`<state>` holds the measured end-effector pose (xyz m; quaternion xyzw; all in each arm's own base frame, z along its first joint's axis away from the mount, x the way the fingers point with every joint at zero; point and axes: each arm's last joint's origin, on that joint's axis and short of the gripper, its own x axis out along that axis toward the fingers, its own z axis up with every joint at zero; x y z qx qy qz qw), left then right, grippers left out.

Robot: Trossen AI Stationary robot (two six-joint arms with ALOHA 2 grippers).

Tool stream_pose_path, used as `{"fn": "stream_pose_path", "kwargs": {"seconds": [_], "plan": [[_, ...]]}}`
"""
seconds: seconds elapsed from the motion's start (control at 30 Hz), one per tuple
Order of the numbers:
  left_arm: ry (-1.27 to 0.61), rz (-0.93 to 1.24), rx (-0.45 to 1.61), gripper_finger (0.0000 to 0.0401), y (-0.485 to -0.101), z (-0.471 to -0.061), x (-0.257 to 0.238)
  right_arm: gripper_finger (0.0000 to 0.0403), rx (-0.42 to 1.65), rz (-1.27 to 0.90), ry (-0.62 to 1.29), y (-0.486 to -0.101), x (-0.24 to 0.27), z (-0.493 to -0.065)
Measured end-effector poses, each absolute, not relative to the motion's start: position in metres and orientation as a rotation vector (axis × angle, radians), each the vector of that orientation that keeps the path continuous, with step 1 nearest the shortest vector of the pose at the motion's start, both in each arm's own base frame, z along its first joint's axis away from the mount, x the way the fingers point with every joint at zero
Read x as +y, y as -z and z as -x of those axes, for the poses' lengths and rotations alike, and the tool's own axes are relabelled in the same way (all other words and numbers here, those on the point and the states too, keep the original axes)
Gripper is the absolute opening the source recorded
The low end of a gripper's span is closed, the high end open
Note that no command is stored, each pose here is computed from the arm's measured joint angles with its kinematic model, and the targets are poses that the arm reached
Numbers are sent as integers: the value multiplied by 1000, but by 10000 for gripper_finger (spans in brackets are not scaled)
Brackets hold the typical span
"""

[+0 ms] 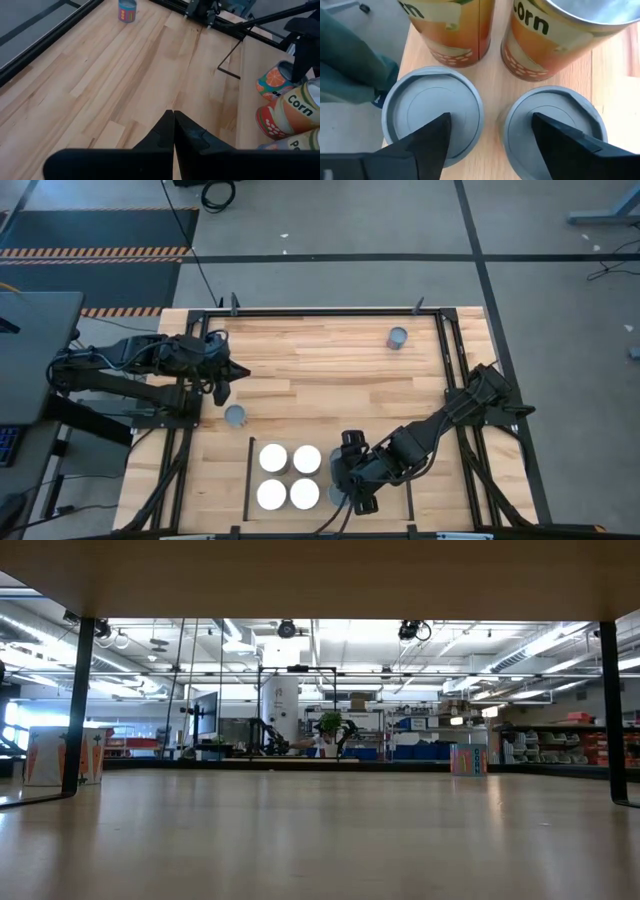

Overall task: Pick and place cans onto a shelf
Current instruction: Adjust the cans on the shelf

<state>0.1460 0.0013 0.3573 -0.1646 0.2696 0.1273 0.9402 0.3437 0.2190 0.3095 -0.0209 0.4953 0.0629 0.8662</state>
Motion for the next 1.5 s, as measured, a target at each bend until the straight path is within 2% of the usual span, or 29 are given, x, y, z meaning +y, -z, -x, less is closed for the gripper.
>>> {"fn": "stream_pose_path", "kwargs": {"seconds": [0.2,0.47,0.83,1.5], "plan": [[-260,340,549,9,-357,-146,1,280,1002,36,-138,-310,219,-348],[-318,579,491,9,-360,-148,1,289,984,59,-154,-310,220,-350],[-237,595,515,9,-360,-148,-1,289,995,76,-183,-310,220,-349],[-231,597,503,9,-361,-149,-1,288,1034,30,-161,-317,215,-340]]}}
